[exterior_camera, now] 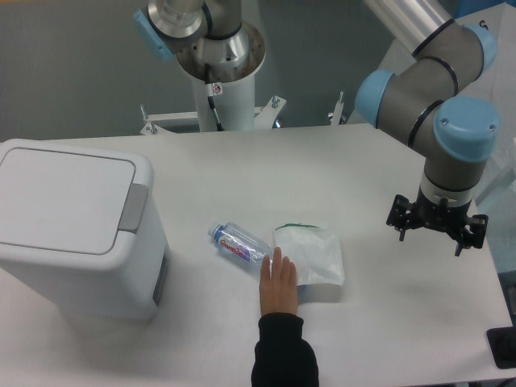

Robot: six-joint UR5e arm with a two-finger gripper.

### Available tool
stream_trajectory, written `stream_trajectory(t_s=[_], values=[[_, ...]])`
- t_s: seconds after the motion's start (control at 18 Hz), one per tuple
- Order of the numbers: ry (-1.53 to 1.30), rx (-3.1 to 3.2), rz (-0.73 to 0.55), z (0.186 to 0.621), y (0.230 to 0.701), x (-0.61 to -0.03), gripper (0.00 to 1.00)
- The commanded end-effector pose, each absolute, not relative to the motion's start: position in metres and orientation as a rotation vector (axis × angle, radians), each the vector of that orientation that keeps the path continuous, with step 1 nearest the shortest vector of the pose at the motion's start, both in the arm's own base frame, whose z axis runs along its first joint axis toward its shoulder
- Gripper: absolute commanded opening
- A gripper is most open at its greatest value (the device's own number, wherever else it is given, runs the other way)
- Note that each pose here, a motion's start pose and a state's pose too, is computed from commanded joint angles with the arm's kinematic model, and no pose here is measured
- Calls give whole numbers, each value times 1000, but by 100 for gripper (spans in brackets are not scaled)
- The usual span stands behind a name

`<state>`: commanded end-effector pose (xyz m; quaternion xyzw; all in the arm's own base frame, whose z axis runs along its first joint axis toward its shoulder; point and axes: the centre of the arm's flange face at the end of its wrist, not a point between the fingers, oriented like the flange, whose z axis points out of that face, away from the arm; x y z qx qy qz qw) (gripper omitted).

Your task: Open the trash can

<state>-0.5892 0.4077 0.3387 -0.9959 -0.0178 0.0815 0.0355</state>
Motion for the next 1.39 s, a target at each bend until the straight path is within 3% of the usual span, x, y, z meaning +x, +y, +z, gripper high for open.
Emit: stream_trajectory(t_s=[0.56,0.94,1.39], values=[[-71,-3064,235,337,407,-588,100],[-118,-2959,91,369,411,-565,100],[-318,-2879,-2,387,462,-505,100]])
